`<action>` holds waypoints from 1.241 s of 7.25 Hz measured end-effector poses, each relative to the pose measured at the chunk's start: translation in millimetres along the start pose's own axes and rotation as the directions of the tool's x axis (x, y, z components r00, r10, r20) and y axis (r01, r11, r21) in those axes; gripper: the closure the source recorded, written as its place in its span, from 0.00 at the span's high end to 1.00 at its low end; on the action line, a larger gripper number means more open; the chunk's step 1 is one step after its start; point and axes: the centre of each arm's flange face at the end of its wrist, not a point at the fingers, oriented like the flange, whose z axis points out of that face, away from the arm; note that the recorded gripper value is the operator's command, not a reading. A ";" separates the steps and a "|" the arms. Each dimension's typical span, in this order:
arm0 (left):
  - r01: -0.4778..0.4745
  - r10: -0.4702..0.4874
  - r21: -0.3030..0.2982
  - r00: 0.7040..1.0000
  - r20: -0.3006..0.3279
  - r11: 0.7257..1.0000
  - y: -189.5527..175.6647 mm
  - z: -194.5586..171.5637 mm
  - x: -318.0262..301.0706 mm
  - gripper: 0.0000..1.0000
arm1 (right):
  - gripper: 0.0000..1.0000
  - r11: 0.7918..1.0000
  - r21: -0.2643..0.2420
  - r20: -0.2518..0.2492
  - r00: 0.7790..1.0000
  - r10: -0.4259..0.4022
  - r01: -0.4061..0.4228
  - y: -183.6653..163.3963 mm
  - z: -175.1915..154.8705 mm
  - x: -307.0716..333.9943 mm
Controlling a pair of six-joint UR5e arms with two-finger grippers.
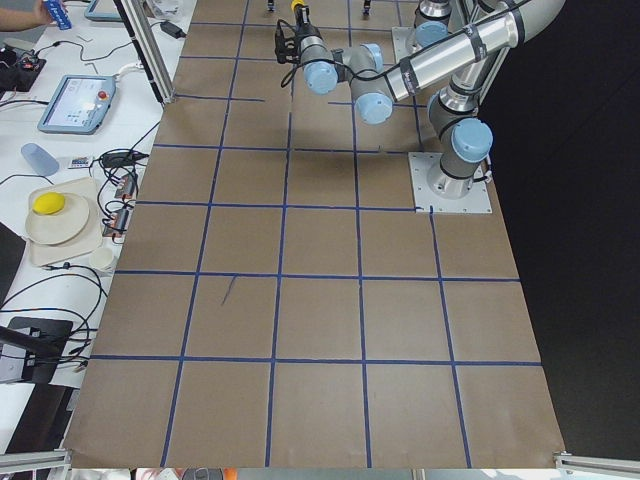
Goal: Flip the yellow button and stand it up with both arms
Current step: 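Lift the yellow button with the left gripper while the right gripper approaches, then grasp the yellow button cap with the right gripper, then open the left gripper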
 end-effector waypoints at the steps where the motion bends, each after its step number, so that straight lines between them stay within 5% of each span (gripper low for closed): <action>1: -0.002 0.002 0.000 1.000 -0.002 1.000 -0.1 0.0 0.5 0.13 | 0.99 0.998 -0.012 0.005 0.998 -0.056 0.056 -0.3 17.6 -6.5; 6: -0.022 0.022 0.003 1.000 -0.018 1.000 -0.5 -0.2 3.9 0.13 | 0.97 0.982 -0.018 0.217 0.959 -0.182 0.190 -39.7 65.4 -7.1; 9: -0.029 0.029 0.004 0.999 -0.019 1.000 -0.7 -0.3 5.0 0.13 | 0.96 0.988 -0.047 0.239 0.962 -0.133 0.148 -42.6 76.8 0.7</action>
